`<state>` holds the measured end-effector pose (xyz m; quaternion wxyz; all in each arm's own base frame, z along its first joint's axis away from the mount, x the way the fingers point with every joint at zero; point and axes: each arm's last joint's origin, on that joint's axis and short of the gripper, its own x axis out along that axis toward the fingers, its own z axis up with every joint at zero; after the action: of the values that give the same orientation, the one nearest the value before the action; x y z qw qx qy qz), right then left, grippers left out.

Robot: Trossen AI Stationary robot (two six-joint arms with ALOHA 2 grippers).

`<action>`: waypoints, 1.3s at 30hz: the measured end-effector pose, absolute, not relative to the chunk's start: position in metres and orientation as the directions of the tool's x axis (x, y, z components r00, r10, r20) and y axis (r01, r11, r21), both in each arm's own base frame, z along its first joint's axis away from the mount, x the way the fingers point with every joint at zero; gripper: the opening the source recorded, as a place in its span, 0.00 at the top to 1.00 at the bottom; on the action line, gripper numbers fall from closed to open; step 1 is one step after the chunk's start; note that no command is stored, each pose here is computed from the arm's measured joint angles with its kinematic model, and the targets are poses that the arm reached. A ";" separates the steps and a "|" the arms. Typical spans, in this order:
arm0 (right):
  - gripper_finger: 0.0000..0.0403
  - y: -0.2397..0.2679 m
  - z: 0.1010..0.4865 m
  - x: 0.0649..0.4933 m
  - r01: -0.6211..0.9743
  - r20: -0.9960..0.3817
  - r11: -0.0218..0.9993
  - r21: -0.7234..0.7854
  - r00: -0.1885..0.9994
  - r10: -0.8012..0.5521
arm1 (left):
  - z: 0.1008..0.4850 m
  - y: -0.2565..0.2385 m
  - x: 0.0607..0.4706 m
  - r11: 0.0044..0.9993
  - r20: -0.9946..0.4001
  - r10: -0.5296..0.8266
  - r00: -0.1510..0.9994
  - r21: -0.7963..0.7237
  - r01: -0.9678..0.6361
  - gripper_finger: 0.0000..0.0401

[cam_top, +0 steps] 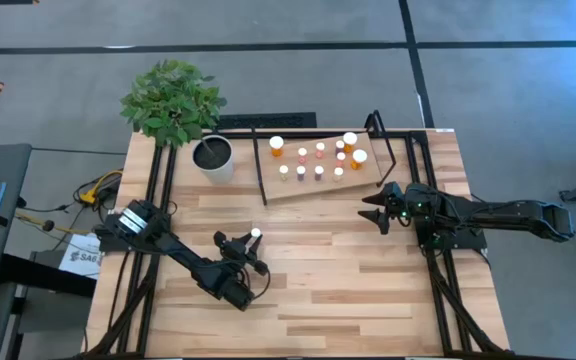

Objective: Pick and place medicine bottles onto shelf by color
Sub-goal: Put the yellow pill bottle on the shelf

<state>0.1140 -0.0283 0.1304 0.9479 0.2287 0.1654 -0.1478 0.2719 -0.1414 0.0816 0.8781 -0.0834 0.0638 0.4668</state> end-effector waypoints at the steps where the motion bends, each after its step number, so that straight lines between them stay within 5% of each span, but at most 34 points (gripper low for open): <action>1: 0.25 -0.028 0.130 0.114 0.355 -0.381 0.852 0.385 0.902 -0.204 | 0.078 -0.142 0.272 0.549 -0.179 0.812 0.556 -0.087 -0.831 0.80; 23: 0.25 -0.028 0.130 0.114 0.356 -0.380 0.852 0.385 0.902 -0.205 | 0.053 -0.149 0.273 0.576 -0.206 0.795 0.571 -0.042 -0.816 0.79; 39: 0.25 -0.028 0.130 0.114 0.355 -0.380 0.852 0.385 0.902 -0.205 | 0.060 -0.163 0.266 0.603 -0.246 0.750 0.614 -0.128 -0.788 0.55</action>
<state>0.1141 -0.0283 0.1305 0.9480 0.2285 0.1648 -0.1477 0.2664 -0.1629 0.0597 0.8913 -0.1123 0.0836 0.4314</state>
